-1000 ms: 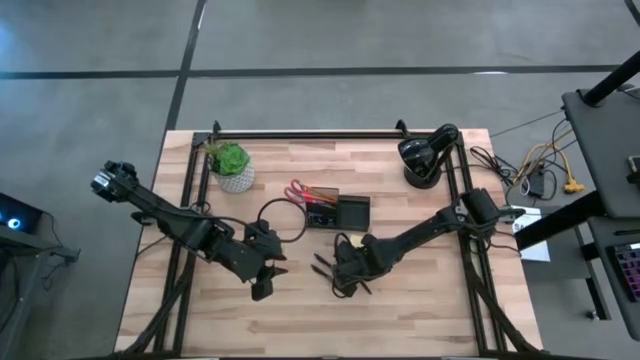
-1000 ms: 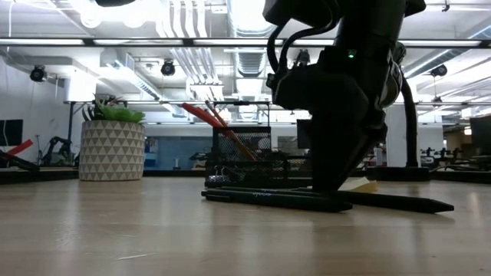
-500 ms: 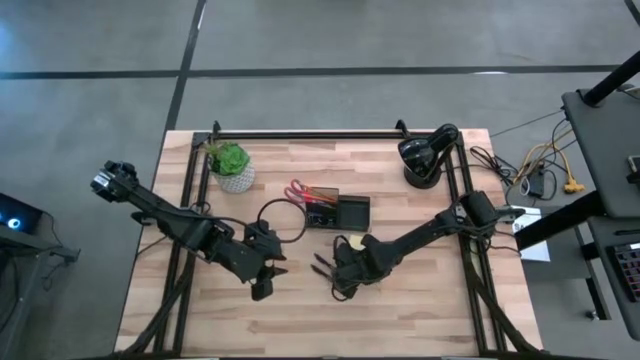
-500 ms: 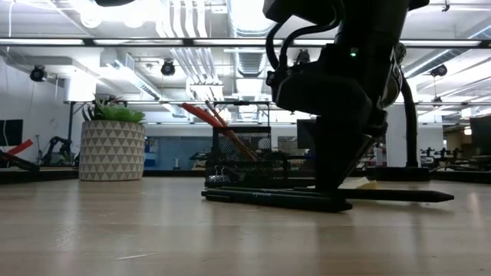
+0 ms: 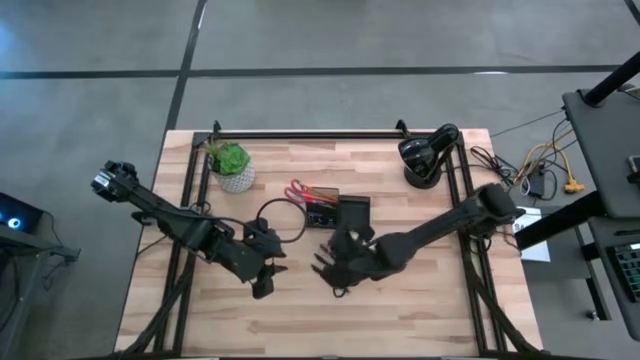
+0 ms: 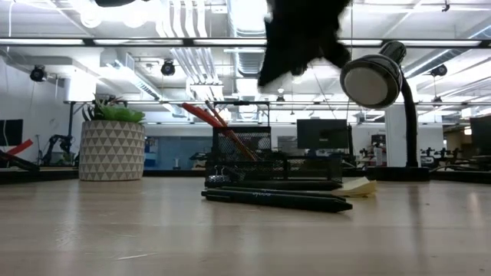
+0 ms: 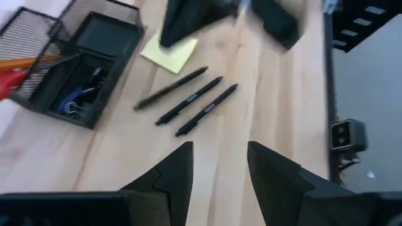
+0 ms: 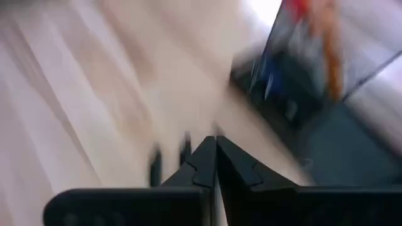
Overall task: Pick and place office supplies into organizer
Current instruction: Put the right black pen into the black desk organizer
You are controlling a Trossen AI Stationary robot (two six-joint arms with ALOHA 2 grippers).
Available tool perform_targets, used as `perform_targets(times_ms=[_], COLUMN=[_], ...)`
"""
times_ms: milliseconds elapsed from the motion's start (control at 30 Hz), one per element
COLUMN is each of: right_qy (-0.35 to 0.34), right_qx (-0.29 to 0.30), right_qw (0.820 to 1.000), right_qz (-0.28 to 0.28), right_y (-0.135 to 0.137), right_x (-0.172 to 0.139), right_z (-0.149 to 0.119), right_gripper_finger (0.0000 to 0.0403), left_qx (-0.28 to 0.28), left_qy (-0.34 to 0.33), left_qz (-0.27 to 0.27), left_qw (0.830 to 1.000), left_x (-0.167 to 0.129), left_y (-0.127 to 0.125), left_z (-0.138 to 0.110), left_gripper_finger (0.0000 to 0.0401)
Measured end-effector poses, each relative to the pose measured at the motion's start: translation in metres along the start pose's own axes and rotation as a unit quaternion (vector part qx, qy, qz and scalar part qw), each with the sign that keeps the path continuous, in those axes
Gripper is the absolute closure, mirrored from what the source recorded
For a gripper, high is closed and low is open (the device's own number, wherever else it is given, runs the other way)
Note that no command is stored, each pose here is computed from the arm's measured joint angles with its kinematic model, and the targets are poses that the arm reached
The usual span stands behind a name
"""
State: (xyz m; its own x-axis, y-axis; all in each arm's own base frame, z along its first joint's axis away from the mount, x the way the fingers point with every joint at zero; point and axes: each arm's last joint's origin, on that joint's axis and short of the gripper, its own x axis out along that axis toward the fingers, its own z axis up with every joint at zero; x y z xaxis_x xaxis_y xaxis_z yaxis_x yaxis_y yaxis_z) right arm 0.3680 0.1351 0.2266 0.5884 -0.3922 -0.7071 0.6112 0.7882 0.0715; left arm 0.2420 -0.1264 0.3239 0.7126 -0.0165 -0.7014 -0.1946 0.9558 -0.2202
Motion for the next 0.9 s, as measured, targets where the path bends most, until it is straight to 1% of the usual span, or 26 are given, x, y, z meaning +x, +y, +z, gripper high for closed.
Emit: perform_targets(times_ms=[100,167,200,233,333,400,467,567,700,800,900], right_qy=[-0.066,-0.082,-0.077,-0.059,0.045,0.094,0.124,0.171,0.21,0.234,0.254], right_qx=[0.013,0.014,0.014,0.016,0.034,0.051,0.062,0.08,0.066,0.063,0.066], right_qw=[0.998,0.996,0.997,0.998,0.997,0.993,0.99,0.981,0.975,0.97,0.965], right_qz=[-0.01,-0.013,-0.012,0.001,0.05,0.046,0.031,0.038,0.011,0.016,-0.005], right_y=[-0.007,-0.014,-0.019,-0.025,-0.042,-0.051,-0.056,-0.056,-0.052,-0.047,-0.046], right_x=[-0.016,-0.019,-0.018,-0.016,0.003,0.019,0.034,0.052,0.081,0.092,0.104], right_z=[0.018,0.03,0.035,0.041,0.049,0.045,0.037,0.031,0.011,0.004,-0.006], right_gripper_finger=[0.0399,0.0399,0.0398,0.0397,0.0396,0.0395,0.0388,0.0357,0.0288,0.0243,0.0217], left_qx=[0.003,0.002,0.003,0.003,0.019,0.031,0.032,0.021,0.009,-0.003,-0.015], left_qy=[-0.002,-0.004,-0.004,-0.004,-0.005,-0.011,-0.014,-0.015,-0.02,-0.019,-0.023], left_qz=[0.015,0.016,0.017,0.017,0.025,0.031,0.037,0.043,0.039,0.039,0.037], left_qw=[1.0,1.0,1.0,1.0,0.999,0.999,0.999,0.999,0.999,0.999,0.999], left_x=[0.0,0.0,0.0,0.0,0.001,0.001,0.001,0.001,-0.004,-0.007,-0.011], left_y=[0.002,0.002,0.002,0.002,0.003,0.003,0.005,0.008,0.009,0.01,0.012], left_z=[-0.001,-0.001,-0.001,-0.001,-0.002,-0.001,0.0,0.001,0.002,0.001,0.002], left_gripper_finger=[0.0267,0.0267,0.0267,0.0267,0.0267,0.0267,0.0267,0.0267,0.0267,0.0267,0.0267])
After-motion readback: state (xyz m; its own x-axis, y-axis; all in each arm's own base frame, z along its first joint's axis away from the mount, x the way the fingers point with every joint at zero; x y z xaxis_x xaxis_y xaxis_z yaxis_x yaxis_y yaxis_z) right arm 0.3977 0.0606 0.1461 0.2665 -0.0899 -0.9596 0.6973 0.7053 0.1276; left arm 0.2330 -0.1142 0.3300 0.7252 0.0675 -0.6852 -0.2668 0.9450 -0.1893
